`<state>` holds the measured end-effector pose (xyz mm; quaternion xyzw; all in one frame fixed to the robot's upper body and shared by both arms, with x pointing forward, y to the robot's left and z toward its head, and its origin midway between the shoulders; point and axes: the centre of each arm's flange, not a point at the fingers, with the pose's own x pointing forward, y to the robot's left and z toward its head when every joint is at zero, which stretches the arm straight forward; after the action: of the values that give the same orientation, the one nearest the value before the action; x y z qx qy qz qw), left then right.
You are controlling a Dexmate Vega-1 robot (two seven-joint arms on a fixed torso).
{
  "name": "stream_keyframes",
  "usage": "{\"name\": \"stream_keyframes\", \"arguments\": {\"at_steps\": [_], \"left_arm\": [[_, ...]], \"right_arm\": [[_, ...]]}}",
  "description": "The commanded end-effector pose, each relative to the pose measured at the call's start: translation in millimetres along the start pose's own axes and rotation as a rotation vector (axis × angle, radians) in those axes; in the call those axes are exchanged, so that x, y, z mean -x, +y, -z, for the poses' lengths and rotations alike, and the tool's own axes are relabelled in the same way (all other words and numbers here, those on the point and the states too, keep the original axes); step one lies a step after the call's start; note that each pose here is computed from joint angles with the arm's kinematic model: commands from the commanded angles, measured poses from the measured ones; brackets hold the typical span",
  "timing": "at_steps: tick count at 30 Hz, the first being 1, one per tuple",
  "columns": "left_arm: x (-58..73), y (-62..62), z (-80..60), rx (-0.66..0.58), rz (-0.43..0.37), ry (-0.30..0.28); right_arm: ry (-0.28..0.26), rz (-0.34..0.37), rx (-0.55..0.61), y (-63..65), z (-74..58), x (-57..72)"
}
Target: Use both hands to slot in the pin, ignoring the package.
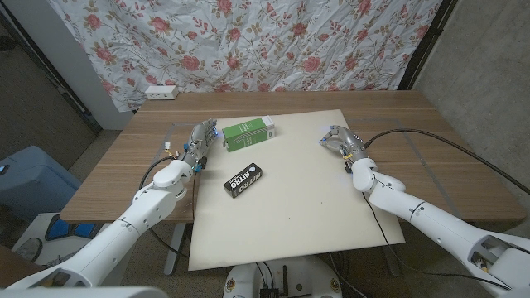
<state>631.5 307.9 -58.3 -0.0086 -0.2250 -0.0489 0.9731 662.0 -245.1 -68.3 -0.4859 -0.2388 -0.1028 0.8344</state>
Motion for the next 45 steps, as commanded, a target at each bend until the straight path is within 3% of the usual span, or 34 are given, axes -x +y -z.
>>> {"name": "stream_keyframes", "arguments": {"at_steps": [1, 45], "left_arm": [[2.9, 0.1, 2.0, 0.004, -0.001, 0.001], [10.3, 3.6, 1.0, -0.003, -0.009, 0.002]], "right_arm": [[0.016, -0.008, 0.006, 0.5, 3.0, 1.9], [-0.002, -0.024, 0.004, 0.5, 4.0, 4.4]]}}
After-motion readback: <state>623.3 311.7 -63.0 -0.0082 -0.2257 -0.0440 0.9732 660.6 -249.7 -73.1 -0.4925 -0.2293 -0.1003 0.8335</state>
